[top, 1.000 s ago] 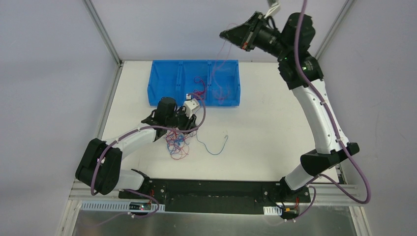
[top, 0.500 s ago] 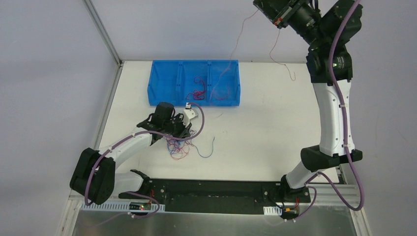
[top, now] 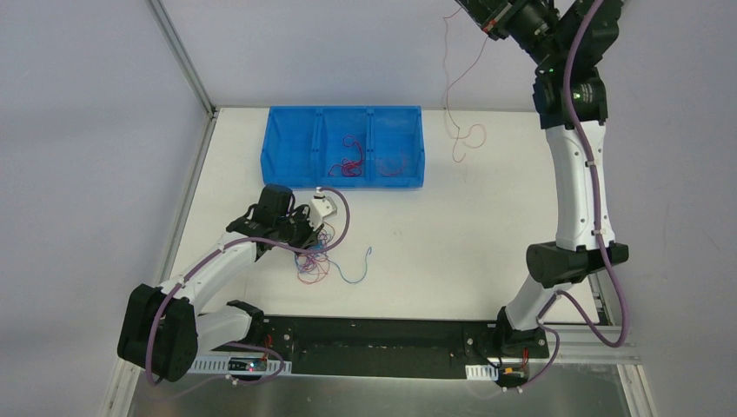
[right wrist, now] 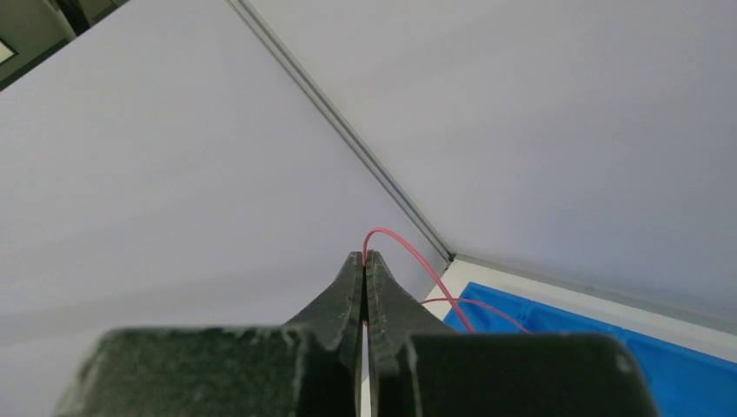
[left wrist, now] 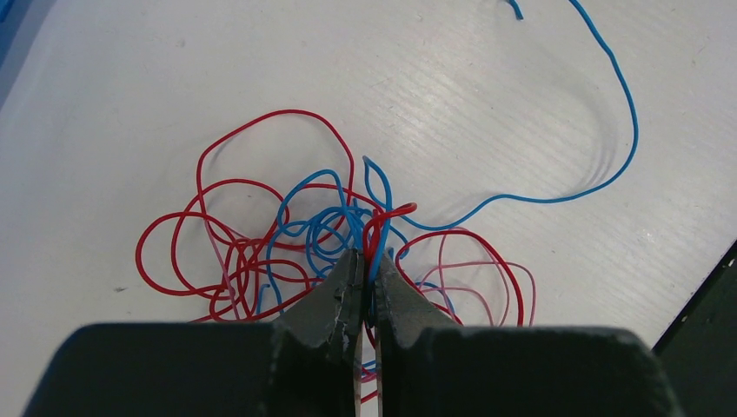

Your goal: Untangle the cables

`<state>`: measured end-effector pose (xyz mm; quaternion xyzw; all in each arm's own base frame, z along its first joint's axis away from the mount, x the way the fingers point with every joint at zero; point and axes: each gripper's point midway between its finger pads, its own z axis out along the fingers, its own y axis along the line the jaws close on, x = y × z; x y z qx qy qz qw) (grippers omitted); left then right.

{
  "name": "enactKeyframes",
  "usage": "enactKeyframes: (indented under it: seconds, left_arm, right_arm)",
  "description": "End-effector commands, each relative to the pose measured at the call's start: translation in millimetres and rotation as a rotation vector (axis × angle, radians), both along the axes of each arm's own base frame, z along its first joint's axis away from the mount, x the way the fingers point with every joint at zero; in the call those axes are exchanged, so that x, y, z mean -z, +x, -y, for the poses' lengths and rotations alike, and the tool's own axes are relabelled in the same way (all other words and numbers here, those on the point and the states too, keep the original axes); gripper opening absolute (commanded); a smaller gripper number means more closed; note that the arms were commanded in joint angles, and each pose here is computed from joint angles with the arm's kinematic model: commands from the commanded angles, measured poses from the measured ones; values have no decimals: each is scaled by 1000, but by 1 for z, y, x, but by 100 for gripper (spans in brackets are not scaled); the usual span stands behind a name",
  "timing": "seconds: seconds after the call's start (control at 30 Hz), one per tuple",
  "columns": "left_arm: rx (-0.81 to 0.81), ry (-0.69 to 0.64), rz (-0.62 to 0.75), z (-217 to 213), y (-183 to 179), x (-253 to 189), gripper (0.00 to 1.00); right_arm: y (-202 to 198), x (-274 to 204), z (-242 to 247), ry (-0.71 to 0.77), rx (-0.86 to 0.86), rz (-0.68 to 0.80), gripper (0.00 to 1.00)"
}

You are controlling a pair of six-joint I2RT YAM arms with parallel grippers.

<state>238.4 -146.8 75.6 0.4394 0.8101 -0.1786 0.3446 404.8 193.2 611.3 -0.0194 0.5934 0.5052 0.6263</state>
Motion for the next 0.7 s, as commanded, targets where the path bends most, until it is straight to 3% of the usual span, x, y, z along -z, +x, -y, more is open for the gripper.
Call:
enactKeyframes:
  seconds: [0.0, 0.33, 0.5, 0.67]
  left_arm:
    - [-24, -8, -14, 0, 2, -5, 6]
    - [-43, -14, -27, -1, 0, -4, 6]
    - [-56, -10, -27, -2, 1, -4, 6]
    - [-62, -8, -40, -3, -1, -1, 6]
  right_arm:
    - [20, 9, -7, -8, -21, 21, 0]
    - [68, 71, -47, -38, -129, -81, 0]
    - [99, 113, -61, -88, -93, -124, 0]
    - [116, 118, -67, -69, -1, -123, 0]
